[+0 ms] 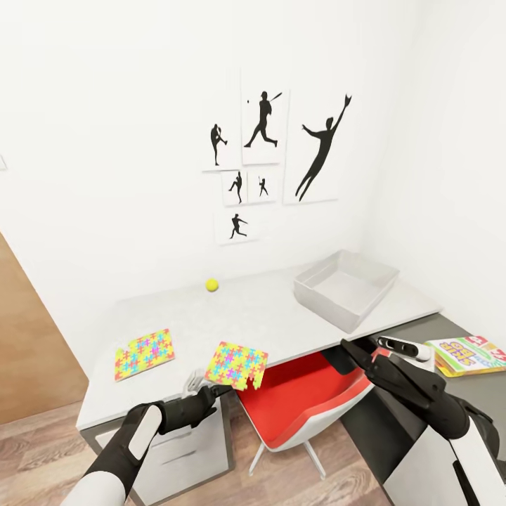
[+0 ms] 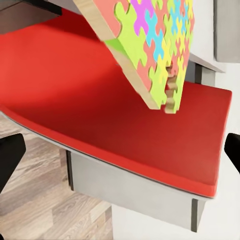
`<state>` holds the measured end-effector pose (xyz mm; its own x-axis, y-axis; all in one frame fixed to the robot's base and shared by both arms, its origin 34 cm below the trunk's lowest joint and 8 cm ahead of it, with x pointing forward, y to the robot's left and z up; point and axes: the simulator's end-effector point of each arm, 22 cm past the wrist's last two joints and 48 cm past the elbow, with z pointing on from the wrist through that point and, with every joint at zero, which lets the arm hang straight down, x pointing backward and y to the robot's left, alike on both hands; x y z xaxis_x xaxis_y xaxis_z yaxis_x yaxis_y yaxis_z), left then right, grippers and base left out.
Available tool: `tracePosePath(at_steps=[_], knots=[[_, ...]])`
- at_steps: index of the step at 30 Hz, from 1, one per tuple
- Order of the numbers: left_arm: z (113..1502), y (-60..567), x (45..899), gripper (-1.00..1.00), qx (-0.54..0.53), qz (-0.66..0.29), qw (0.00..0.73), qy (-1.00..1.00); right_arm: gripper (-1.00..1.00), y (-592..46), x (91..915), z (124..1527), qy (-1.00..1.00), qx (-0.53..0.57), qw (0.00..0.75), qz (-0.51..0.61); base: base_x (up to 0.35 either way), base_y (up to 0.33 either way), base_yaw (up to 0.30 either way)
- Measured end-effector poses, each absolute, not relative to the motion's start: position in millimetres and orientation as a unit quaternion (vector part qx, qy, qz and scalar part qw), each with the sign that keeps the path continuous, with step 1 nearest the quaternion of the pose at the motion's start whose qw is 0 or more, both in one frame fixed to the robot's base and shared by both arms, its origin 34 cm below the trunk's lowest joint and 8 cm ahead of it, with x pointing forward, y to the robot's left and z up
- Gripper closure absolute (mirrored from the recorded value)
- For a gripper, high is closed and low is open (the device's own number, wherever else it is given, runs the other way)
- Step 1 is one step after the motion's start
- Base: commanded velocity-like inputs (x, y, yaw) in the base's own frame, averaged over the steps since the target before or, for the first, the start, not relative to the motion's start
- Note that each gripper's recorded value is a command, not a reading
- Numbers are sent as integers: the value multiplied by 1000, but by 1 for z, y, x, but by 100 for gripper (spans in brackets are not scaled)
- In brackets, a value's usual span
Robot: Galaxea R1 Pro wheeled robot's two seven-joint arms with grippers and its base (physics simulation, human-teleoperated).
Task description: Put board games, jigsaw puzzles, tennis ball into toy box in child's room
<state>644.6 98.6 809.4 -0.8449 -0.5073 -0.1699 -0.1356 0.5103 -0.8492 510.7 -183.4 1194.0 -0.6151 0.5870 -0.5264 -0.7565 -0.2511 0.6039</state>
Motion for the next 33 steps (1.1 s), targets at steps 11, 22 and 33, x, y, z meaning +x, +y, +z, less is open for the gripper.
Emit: tracePosePath(at_steps=[11,22,33], knots=[[803,94,644,-100,-183,-457,201,847,-100,-182,512,1188,438,-96,428,785,0,0,0],[803,89,642,-100,-177,-455,198,850,-100,-182,512,1188,438,-97,429,784,78,-9,0],[802,84,639,-100,-168,-455,195,852,-100,-182,512,1187,439,-96,429,784,42,-10,0]])
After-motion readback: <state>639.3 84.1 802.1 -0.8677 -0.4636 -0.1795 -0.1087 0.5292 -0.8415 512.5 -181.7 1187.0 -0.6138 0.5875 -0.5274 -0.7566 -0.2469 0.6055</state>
